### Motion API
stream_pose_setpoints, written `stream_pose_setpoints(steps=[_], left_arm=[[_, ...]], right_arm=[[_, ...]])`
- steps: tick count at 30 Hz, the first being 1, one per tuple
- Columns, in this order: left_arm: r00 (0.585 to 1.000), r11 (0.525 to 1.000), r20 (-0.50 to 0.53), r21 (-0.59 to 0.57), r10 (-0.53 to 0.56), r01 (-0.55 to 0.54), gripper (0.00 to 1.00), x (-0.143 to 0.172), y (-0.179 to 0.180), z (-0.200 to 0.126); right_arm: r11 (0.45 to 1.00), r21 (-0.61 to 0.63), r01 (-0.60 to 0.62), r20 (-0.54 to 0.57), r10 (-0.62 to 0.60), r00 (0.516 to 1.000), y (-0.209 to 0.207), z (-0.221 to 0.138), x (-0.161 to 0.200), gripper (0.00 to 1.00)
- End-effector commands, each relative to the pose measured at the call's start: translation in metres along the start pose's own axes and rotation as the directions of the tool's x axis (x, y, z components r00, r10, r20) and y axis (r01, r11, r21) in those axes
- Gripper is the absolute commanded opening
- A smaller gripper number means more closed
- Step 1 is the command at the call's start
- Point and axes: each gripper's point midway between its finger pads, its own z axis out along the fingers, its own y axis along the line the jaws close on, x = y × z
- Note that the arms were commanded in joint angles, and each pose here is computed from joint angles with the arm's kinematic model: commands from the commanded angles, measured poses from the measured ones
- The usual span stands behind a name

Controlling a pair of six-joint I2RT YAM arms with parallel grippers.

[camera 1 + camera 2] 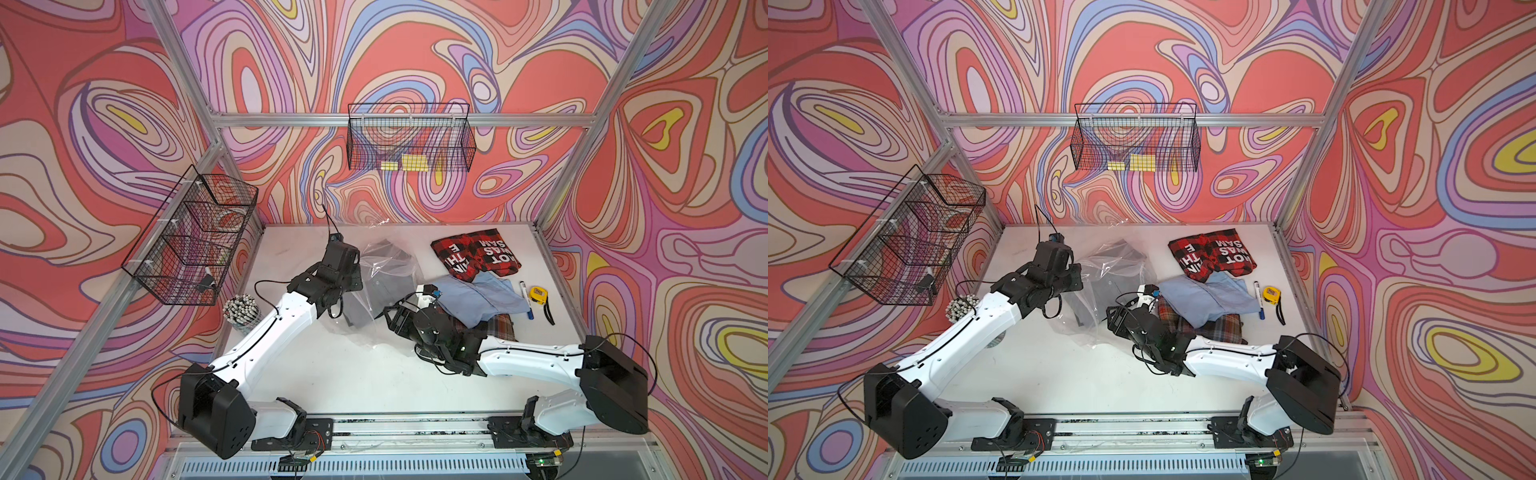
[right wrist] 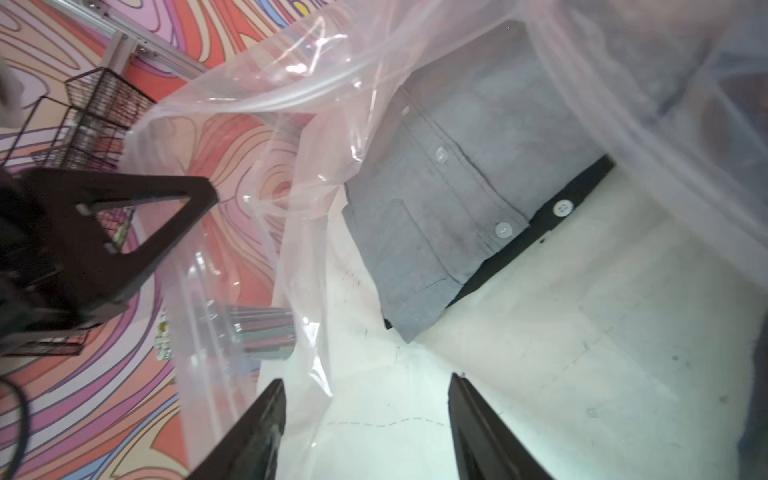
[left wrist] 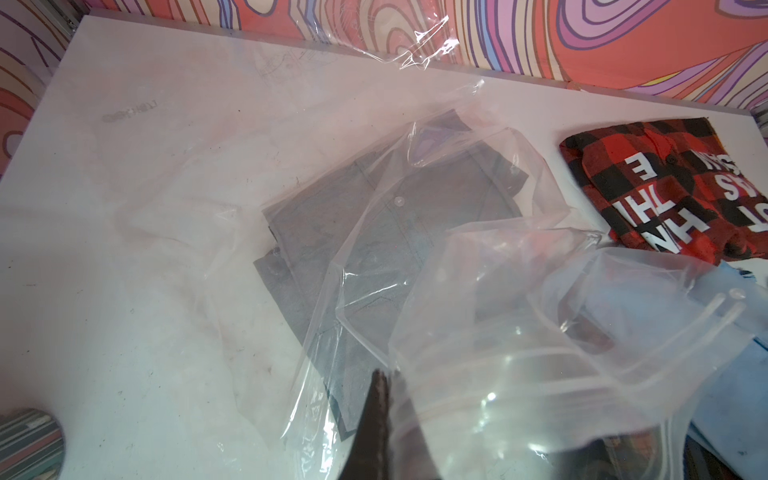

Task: Take the shirt out of the vacuum bag
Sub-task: Take out the shirt from the vacuum bag.

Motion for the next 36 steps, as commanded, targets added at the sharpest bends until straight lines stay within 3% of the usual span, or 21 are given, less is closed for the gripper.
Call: stream_pose_setpoints(steps=[1,6,18,24,36], left_arm=[[1.0,1.0,0.019,-0.002,-0.016,0.016,0.0,-0.003,0.003,-0.002],[1.0,1.0,0.016,-0.002,-0.017,0.017,0.0,-0.001,0.003,-0.001],[1.0,1.0,0.014,-0.003,-0.019,0.019,0.0,0.0,0.003,0.002],[1.0,1.0,0.011,0.0,-0.02,0.02,0.0,0.001,0.003,0.002],[1.0,1.0,0.01,0.005,-0.019,0.019,0.0,0.001,0.002,0.002]], right_arm=[[0.998,0.049,-0.033,0.088,0.029,0.996,-0.018,0.014,-0.014,0.66],[0.989,0.09,-0.119,0.063,0.114,0.992,-0.043,0.049,-0.015,0.66],[0.974,0.125,-0.188,0.01,0.188,0.982,-0.076,0.124,-0.021,0.65],[0.969,0.133,-0.207,0.001,0.209,0.978,-0.085,0.143,-0.024,0.65],[0.981,0.055,-0.188,0.023,0.187,0.982,-0.054,0.152,-0.045,0.63]])
